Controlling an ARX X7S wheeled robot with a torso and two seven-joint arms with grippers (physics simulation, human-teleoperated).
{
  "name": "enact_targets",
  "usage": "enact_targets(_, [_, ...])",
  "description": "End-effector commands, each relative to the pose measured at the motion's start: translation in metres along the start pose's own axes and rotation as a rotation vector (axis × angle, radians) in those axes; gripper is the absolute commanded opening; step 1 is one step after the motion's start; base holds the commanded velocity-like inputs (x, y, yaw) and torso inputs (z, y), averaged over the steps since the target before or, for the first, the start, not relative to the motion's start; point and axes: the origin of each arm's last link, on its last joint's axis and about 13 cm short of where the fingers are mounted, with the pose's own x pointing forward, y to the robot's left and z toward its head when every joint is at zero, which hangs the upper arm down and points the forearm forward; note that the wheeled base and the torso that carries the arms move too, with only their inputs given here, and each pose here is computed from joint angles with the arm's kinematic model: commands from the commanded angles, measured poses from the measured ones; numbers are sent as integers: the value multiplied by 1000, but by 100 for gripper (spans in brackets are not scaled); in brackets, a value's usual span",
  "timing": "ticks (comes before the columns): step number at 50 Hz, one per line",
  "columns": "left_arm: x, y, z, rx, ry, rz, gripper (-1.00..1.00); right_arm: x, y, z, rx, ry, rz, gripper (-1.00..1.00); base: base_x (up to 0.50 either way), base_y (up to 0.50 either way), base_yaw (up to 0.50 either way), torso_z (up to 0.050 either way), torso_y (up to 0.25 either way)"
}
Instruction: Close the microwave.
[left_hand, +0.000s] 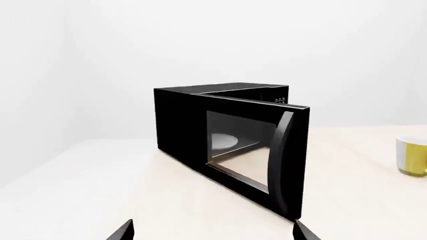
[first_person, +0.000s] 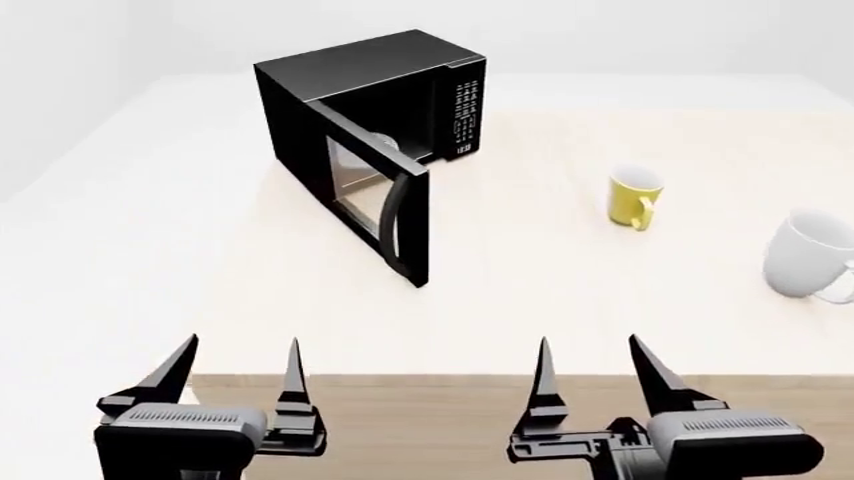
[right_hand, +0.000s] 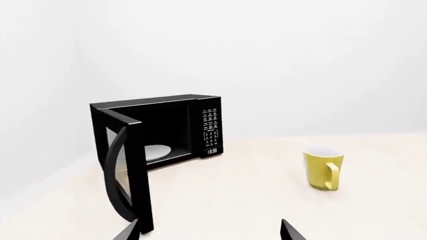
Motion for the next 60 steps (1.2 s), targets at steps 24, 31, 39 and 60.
enact_targets(24, [0, 1, 1, -1, -4, 1, 100, 0, -1, 0, 5, -12, 0, 100, 388, 0, 0, 0, 0])
enact_targets(31, [-1, 0, 1, -2, -4, 0, 100, -1, -1, 1, 2, -14, 0, 100, 0, 436, 0, 0, 0])
enact_targets(39, [0, 0, 1, -2, -3, -1, 100, -1, -1, 1, 6, -17, -1, 100, 0, 500, 0, 0, 0])
enact_targets(60, [0, 2, 0, -3, -3, -4, 100, -1, -1, 2, 21, -18, -8, 100, 144, 96, 0, 0, 0])
